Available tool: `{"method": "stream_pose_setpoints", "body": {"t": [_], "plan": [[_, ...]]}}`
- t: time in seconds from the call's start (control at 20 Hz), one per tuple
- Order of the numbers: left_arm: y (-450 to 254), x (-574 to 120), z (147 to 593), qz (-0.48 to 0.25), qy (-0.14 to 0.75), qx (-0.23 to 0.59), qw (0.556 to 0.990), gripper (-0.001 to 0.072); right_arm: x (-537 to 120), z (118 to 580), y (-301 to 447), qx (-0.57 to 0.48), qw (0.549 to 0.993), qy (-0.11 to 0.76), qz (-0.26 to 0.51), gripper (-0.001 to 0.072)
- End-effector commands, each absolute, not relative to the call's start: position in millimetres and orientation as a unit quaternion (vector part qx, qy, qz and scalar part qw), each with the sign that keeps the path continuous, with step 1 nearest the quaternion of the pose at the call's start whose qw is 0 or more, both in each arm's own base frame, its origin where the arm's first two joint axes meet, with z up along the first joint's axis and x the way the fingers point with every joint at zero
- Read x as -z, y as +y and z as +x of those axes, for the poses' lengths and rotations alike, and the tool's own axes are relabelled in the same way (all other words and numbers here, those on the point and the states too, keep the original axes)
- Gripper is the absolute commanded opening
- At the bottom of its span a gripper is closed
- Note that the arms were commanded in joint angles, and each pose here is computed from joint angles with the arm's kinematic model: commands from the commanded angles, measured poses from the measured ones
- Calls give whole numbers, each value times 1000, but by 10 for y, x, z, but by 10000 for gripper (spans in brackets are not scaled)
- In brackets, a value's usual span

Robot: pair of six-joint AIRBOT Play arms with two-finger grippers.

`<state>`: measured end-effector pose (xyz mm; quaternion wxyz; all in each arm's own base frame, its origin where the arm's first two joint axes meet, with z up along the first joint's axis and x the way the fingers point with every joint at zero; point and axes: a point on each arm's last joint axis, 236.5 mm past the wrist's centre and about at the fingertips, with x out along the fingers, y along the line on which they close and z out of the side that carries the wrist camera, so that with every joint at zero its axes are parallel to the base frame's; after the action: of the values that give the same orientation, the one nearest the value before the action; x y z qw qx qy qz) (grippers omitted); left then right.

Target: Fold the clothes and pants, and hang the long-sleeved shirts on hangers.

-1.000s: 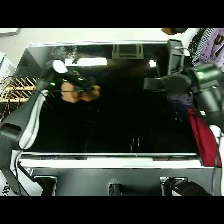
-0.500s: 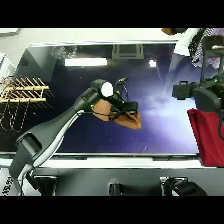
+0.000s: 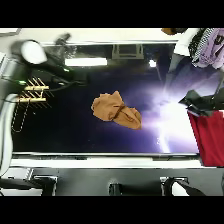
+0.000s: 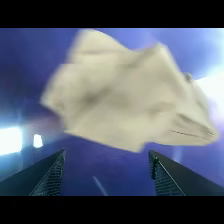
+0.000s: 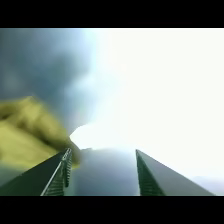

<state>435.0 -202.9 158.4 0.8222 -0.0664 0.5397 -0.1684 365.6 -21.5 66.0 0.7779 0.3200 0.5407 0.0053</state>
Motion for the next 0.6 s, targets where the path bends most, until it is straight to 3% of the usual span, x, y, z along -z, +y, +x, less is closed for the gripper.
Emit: {"method": "stream_pose_setpoints", "body": {"t": [0.0, 0.1, 0.15, 0.55], "plan": [[-1319, -1761, 4438, -73, 526, 114, 840, 591, -184, 3657, 299, -149, 701, 560, 415, 501], [-1156, -1742, 4491, -83, 526, 98, 841, 591, 187, 3587, 623, -177, 675, 600, 392, 512], [-1108, -1741, 4503, -86, 526, 93, 841, 591, 326, 3596, 762, -186, 669, 612, 379, 552], [-1051, -1729, 4510, -111, 530, 73, 838, 617, 974, 3734, 1276, -176, 670, 638, 337, 548]]}}
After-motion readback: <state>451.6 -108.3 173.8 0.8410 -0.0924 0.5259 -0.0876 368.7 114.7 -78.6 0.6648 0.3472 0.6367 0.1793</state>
